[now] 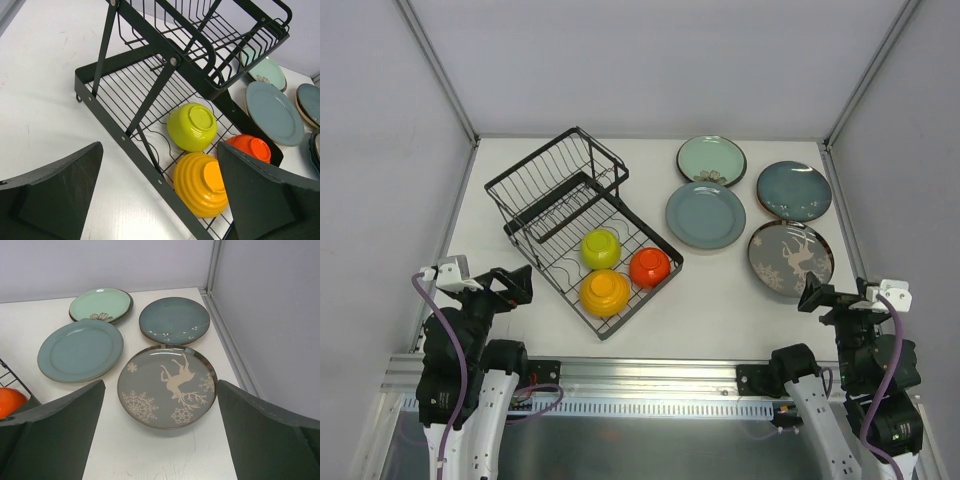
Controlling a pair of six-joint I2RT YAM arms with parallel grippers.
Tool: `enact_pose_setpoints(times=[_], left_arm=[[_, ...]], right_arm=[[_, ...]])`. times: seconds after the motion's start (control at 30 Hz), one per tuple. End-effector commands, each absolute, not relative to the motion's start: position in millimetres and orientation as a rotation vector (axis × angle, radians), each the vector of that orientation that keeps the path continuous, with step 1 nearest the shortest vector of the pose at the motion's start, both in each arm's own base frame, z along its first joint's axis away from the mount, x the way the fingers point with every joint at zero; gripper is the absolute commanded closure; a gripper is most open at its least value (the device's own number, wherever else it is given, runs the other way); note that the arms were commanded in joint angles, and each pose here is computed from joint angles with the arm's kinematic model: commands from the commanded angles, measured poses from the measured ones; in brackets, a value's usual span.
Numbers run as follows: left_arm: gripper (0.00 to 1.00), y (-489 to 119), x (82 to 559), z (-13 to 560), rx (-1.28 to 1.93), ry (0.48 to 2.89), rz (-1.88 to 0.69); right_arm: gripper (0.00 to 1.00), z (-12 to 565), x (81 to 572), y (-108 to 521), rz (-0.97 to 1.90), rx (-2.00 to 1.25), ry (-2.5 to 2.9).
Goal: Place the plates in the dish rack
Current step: Grab a plate with the right arm
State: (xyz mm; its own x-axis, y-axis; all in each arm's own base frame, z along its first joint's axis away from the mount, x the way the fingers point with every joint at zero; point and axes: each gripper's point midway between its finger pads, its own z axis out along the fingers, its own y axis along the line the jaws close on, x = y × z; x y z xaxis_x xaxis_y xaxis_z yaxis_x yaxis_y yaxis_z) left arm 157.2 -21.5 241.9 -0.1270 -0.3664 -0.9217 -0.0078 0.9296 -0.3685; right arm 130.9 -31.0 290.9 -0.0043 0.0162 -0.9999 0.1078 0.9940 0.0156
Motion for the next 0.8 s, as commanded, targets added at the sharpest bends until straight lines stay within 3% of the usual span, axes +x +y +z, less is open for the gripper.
enact_pose_setpoints(times=[0.0,0.33,0.67,0.77], left_arm=[[0.01,-19,136,267,-0.276,1.491,-0.346],[0.01,-20,136,267,-0.273,1.49,-0.352],[0.01,-20,136,267,-0.271,1.493,-0.354],[0.01,-21,135,267,-0.27,1.491,-0.356]], right_arm=[[0.0,316,110,-30,0.012,0.106,1.424],[0.0,306,125,-9,0.054,0.013,1.57],[0.0,289,151,-3,0.062,0.128,1.791],[0.0,272,160,-12,0.042,0.336,1.866]])
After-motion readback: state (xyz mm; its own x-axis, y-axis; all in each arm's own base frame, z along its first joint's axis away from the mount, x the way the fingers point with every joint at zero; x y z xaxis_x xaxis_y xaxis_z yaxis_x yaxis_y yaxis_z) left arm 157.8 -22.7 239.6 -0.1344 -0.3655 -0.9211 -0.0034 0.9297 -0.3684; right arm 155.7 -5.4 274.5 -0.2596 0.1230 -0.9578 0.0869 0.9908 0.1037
